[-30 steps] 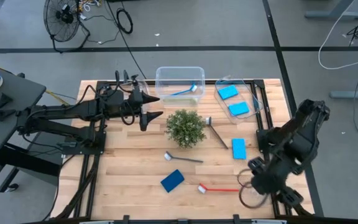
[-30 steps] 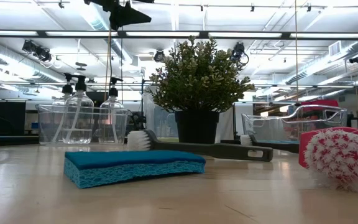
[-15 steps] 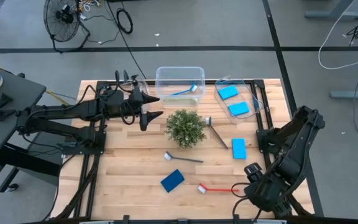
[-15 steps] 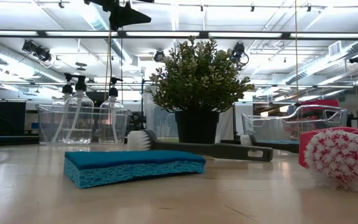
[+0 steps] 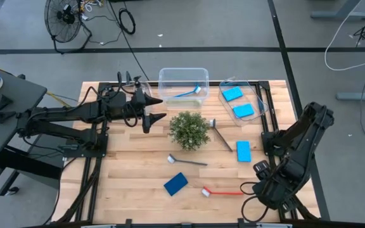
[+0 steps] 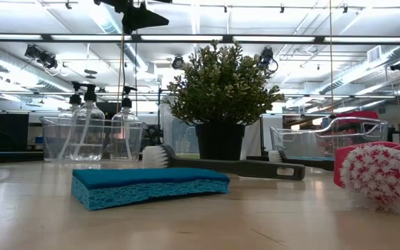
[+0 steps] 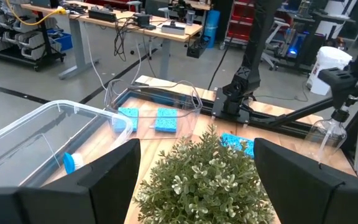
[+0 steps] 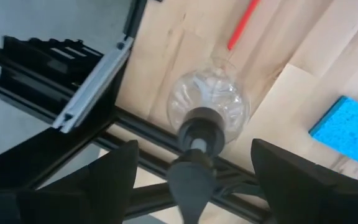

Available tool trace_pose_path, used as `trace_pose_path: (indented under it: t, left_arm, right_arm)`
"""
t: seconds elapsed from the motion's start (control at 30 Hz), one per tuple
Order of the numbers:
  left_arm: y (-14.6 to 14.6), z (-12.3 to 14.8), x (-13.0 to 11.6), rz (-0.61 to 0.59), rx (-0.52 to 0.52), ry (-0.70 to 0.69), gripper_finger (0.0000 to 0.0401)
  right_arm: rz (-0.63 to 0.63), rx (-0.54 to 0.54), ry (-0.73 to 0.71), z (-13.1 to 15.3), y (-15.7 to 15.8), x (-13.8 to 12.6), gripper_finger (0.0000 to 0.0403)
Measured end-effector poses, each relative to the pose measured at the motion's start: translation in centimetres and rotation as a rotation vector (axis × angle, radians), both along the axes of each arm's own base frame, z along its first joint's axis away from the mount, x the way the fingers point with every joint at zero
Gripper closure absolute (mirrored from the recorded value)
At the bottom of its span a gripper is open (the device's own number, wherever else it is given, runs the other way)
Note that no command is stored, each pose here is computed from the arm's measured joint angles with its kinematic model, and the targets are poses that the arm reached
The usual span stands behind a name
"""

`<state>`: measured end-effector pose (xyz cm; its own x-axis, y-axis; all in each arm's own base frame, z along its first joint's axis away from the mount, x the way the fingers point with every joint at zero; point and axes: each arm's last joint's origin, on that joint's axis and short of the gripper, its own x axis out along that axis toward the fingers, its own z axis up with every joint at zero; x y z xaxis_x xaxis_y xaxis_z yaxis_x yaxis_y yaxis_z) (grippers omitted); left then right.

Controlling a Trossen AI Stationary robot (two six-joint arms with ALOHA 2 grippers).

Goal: Pick & Place Kitchen Sink Supplies
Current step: Put the transparent soap dispenser into the left transparent bin

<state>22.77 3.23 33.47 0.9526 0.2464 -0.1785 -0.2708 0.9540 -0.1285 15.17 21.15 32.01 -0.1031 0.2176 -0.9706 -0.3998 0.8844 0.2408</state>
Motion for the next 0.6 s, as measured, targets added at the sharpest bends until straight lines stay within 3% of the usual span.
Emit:
trace_pose_path:
  t: [0.2,0.6]
  left_arm:
    - [0.0,0.0,0.0,0.0,0.0,-0.001,0.0087]
    - [0.0,0.0,0.0,0.003,-0.018,-0.004,0.0087]
  right_arm:
    - [-0.01,0.018,0.005,-1.1,-0.6,-0.5,0.011]
    - [-0.026,0.075,-0.025,0.2,-1.8,-1.4,0.0241]
